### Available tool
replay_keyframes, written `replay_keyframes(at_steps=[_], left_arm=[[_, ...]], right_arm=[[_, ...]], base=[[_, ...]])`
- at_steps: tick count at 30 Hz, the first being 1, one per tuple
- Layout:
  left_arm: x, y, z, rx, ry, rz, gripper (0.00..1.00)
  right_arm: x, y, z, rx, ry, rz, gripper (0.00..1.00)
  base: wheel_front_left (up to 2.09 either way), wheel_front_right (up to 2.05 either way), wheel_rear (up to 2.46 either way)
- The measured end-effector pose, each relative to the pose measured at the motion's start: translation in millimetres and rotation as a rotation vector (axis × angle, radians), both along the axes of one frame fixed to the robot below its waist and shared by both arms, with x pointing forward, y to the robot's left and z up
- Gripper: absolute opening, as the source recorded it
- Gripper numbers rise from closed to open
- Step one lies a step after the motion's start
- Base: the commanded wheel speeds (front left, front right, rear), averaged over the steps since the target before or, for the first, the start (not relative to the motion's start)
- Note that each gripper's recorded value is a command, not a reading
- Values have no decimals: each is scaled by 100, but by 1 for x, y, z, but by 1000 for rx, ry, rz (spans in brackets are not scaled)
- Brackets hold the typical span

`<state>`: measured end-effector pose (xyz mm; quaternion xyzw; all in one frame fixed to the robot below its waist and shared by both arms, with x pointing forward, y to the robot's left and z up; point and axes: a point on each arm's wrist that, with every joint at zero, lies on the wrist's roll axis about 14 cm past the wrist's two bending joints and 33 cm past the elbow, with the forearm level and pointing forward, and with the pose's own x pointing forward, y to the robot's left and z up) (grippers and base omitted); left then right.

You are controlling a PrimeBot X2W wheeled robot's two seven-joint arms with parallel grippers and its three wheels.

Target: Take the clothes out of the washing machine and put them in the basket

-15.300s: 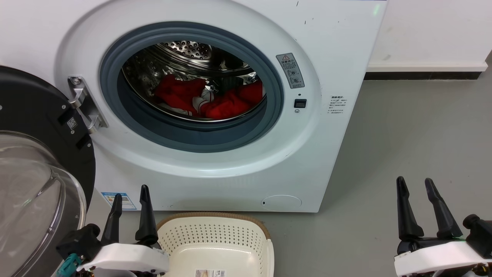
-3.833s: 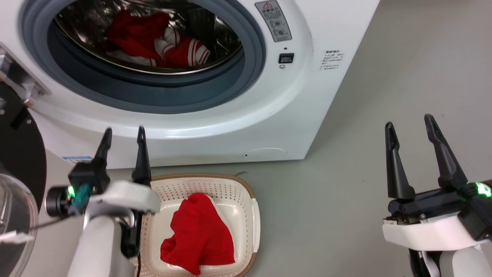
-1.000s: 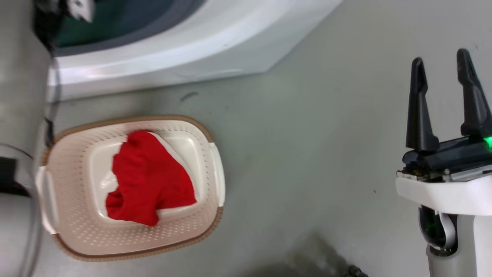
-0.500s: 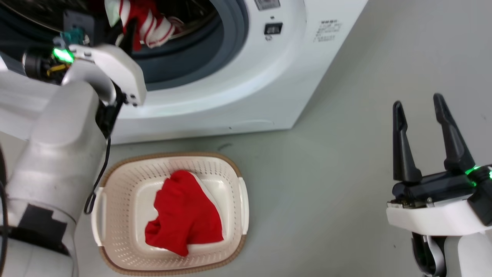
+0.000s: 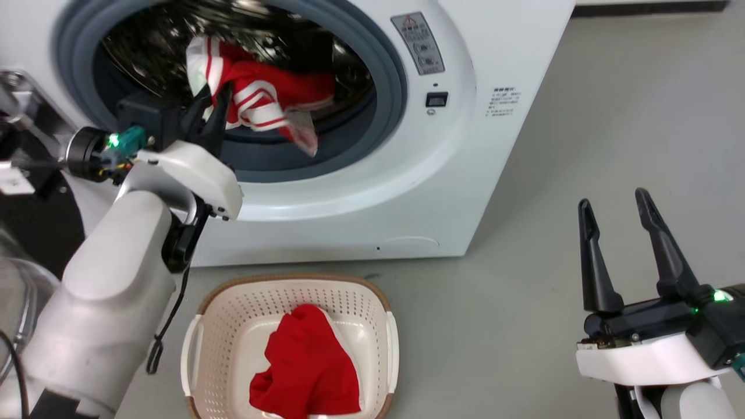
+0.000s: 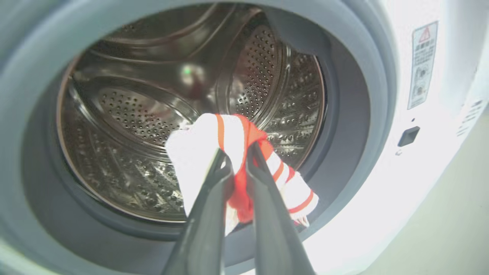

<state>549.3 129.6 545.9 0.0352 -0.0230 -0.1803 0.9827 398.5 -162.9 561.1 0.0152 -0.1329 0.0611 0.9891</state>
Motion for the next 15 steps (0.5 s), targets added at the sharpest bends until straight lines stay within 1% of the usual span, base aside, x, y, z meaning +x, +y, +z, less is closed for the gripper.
replay_keyframes(at_steps=[15], left_arm=[[-79, 2, 93, -37, -262, -8, 0]], right_arm=[[-24, 11, 20, 9, -54, 33, 100]], base=[[0, 0, 0]])
